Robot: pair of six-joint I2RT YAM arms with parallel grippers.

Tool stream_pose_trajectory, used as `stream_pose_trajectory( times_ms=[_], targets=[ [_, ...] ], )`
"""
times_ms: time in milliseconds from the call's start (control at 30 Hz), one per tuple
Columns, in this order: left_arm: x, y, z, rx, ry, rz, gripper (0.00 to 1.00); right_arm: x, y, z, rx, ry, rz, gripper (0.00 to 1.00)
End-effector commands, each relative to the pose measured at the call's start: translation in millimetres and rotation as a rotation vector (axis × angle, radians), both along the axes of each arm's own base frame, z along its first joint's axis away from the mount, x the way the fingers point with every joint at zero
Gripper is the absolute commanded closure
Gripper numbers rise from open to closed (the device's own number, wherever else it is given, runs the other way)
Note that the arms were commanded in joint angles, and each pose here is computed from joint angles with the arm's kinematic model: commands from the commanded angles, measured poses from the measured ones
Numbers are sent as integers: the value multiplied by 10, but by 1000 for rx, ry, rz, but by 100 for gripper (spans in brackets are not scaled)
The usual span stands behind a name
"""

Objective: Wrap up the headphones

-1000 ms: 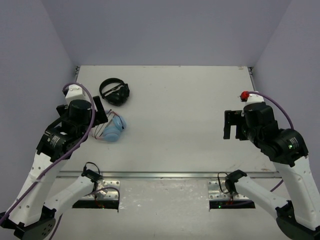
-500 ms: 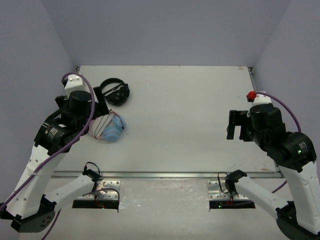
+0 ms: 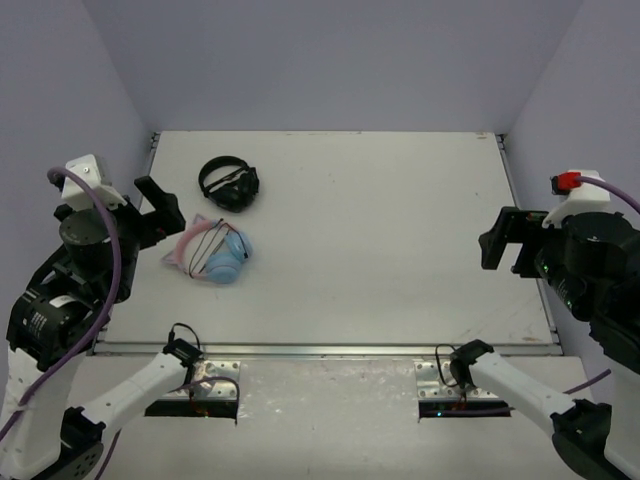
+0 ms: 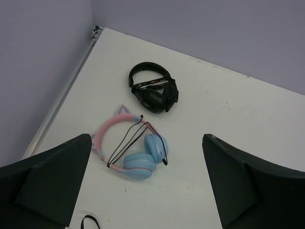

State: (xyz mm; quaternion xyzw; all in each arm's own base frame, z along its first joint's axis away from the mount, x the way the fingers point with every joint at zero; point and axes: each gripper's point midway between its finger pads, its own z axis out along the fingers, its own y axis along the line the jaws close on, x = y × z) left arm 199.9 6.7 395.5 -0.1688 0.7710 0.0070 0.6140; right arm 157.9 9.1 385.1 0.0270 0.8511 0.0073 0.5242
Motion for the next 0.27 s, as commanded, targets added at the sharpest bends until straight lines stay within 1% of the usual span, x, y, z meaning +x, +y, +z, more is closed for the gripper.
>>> stream_pose_trajectory(
  times_ms=[0, 233],
  targets=[
    [79, -23, 131, 17, -28, -1, 0, -85, -126, -147, -100, 91, -14, 1],
    [130, 1, 148, 33, -26, 25, 0, 56, -46, -123, -83, 49, -3, 1]
  ],
)
